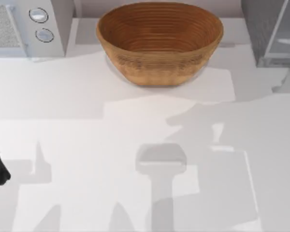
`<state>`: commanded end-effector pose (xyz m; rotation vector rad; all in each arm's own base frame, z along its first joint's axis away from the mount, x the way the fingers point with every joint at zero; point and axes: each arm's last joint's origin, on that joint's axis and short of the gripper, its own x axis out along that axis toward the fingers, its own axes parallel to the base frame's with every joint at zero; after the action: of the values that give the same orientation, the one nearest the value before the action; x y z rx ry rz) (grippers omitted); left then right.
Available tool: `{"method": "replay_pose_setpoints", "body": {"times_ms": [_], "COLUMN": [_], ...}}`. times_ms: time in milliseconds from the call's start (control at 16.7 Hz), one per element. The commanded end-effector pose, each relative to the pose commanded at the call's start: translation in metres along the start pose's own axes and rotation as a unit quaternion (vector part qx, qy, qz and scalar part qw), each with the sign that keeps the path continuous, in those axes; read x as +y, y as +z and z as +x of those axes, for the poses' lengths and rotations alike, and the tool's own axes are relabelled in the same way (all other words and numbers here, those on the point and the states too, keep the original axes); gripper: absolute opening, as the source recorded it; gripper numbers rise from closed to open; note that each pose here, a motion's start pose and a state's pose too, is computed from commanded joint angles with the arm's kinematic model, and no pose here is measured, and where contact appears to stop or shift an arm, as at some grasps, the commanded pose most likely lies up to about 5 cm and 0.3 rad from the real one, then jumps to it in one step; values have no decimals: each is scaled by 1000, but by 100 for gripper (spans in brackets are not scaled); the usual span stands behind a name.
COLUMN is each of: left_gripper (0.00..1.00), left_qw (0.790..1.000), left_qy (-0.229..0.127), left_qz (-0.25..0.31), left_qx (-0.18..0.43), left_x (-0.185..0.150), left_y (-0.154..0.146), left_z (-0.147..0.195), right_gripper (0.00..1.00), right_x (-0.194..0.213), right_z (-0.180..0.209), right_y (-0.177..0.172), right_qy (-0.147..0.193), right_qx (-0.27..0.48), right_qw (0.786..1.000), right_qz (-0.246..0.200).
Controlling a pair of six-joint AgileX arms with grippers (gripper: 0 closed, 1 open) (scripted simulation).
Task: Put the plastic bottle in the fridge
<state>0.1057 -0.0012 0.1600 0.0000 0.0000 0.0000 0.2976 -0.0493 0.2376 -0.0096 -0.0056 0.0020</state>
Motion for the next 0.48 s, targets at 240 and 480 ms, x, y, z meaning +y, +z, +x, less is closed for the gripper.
{"method": "replay_pose_setpoints", "body": {"times_ms": [240, 480], "left_gripper": [100, 100], "left_qw": [1000, 1000], "left_qy": [0, 0], "left_qz": [0, 0], "left_qx": [0, 0], "left_x": [0, 0], "left_y": [0, 0], "left_z": [0, 0], "right_gripper": [1, 1], "right_x": [-29, -48], "right_z": [66, 99], "right_y": [-53, -95], "right_qy": [0, 0], "right_qx": [13, 7], "right_qw": [1000, 1000], "right_qz": [5, 6]}}
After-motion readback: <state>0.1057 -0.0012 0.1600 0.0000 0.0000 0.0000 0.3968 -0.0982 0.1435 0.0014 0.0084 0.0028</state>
